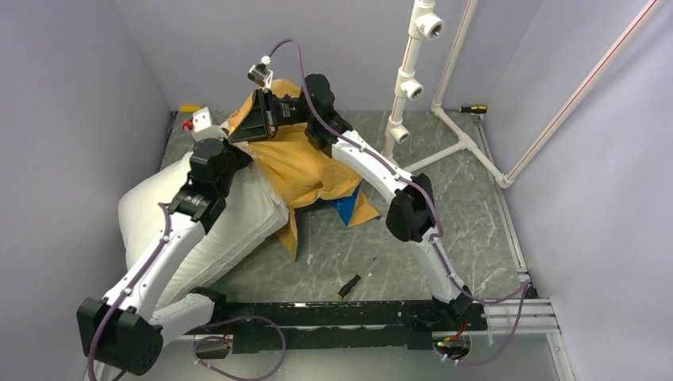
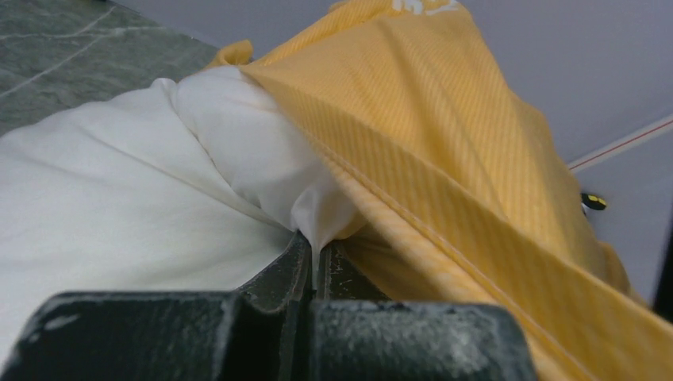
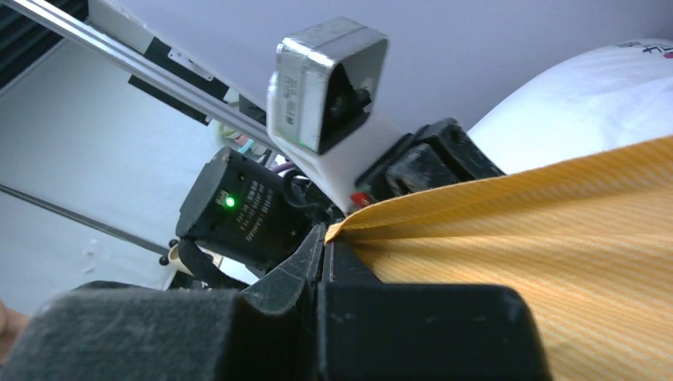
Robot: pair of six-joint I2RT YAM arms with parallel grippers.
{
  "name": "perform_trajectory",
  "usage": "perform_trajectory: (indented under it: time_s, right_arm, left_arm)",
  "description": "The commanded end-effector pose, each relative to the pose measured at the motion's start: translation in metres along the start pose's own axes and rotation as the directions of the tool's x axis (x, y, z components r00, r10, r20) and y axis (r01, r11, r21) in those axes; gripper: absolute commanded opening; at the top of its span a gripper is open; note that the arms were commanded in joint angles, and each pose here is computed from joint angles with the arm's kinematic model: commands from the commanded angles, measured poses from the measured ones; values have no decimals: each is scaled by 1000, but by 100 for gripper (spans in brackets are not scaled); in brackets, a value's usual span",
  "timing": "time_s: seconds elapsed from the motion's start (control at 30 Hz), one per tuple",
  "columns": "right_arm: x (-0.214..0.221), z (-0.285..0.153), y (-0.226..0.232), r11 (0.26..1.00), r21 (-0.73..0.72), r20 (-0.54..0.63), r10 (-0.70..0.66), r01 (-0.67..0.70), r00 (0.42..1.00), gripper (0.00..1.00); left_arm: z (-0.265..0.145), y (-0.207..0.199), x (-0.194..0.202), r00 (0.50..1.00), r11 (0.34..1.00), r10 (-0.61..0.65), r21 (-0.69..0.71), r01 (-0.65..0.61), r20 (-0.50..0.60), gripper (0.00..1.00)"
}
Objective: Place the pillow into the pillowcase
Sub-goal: Stuff the pillow into the pillowcase.
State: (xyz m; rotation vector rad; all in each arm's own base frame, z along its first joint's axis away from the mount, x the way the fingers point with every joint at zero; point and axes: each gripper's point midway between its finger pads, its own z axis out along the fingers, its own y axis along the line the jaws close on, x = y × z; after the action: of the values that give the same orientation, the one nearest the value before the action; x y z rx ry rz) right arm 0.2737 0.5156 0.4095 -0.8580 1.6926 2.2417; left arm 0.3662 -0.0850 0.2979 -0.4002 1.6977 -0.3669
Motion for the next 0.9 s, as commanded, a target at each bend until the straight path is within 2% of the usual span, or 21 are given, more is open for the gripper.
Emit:
perform_trajectory:
  time_s: [0.0, 0.17, 0.3, 0.33, 0.37, 0.43, 0.5, 0.53, 0.57, 0.63, 0.73, 0.8, 0.87]
  right_arm:
    - [36, 16, 124, 951, -207, -111, -257, 231, 960, 0]
    - [45, 10, 91, 969, -114, -121, -233, 219, 965, 0]
    - [39, -9, 41, 971, 91, -76, -215, 222, 974, 0]
    - [38, -17, 27, 967, 147, -70, -202, 210, 977, 0]
    - [33, -26, 12, 957, 217, -45, -188, 193, 981, 0]
    - [28, -44, -16, 930, 333, -13, -162, 157, 987, 0]
    - [24, -58, -41, 899, 419, 7, -146, 129, 989, 0]
    - [23, -64, -51, 885, 452, 13, -131, 111, 991, 0]
    - [24, -68, -60, 877, 470, 13, -118, 98, 993, 0]
    - [25, -73, -74, 864, 497, 12, -94, 75, 996, 0]
    - [25, -76, -83, 861, 506, 15, -72, 54, 997, 0]
    - [25, -77, -85, 864, 502, 20, -60, 42, 998, 0]
    - [25, -78, -85, 868, 495, 28, -50, 30, 998, 0]
  left_arm:
    - [22, 12, 28, 1000, 998, 7, -63, -8, -11, 0]
    - [24, 26, 63, 996, 996, 21, -79, -28, -91, 0]
    - [2, 23, 55, 992, 998, 28, -54, -35, -127, 0]
    - [-7, 19, 48, 989, 998, 52, -35, -58, -141, 5]
    - [-16, 16, 42, 981, 995, 92, -14, -96, -171, 15]
    - [-38, 9, 31, 953, 985, 174, 30, -172, -246, 42]
    - [-64, 0, 13, 916, 969, 246, 77, -234, -318, 73]
    - [-78, 1, 12, 885, 961, 277, 89, -263, -375, 81]
    - [-94, 8, 19, 834, 952, 300, 85, -295, -462, 85]
    - [-115, 19, 17, 773, 943, 293, 36, -331, -563, 92]
    - [-138, 25, 20, 686, 940, 246, -5, -342, -684, 96]
    - [-146, 13, 22, 658, 956, 220, 25, -292, -720, 96]
    - [-149, 2, 17, 675, 970, 190, 32, -240, -713, 96]
